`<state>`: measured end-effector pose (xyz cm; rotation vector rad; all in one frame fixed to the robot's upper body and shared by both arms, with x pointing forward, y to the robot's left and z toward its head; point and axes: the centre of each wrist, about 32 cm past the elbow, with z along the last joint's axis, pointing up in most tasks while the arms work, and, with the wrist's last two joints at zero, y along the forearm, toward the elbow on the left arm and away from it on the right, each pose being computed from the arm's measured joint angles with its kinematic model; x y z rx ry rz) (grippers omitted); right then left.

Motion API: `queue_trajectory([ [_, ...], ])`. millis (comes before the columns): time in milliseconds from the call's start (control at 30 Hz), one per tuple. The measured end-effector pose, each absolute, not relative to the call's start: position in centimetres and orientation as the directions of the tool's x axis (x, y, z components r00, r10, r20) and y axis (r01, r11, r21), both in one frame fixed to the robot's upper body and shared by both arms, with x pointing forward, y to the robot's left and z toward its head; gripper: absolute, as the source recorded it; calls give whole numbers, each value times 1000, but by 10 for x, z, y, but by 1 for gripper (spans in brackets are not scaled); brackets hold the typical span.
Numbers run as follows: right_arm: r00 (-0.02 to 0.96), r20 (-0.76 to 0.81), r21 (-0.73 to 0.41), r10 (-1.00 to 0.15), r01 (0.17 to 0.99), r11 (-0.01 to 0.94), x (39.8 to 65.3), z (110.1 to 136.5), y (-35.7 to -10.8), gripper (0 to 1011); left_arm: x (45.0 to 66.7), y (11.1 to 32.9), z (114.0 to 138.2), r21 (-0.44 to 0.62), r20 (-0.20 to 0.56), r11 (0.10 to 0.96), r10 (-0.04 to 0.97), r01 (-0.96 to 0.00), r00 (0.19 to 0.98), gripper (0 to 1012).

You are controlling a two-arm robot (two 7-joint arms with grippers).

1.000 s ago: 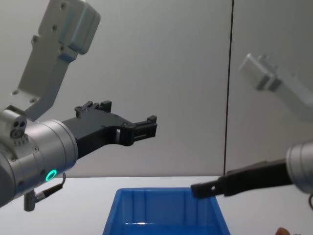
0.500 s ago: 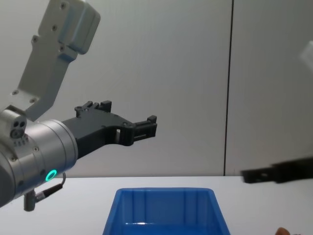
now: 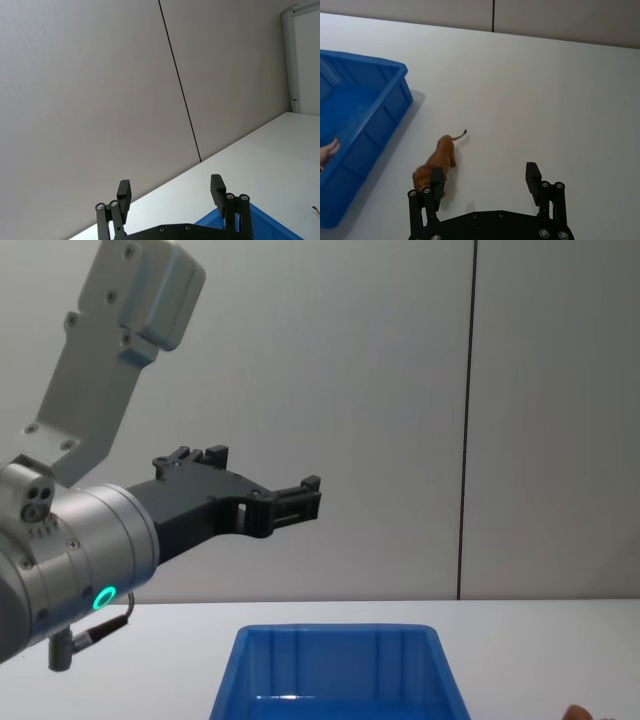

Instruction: Pick up the two dolls from the table and place them into the box.

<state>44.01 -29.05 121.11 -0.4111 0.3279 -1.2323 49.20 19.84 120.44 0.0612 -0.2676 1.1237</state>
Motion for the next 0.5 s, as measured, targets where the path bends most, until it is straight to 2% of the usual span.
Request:
queue_trajectory([
  [500, 297, -3, -424, -955, 864, 271, 410, 1208, -310, 1001, 492, 198, 1204, -86, 242, 434, 882, -897, 404, 1004],
])
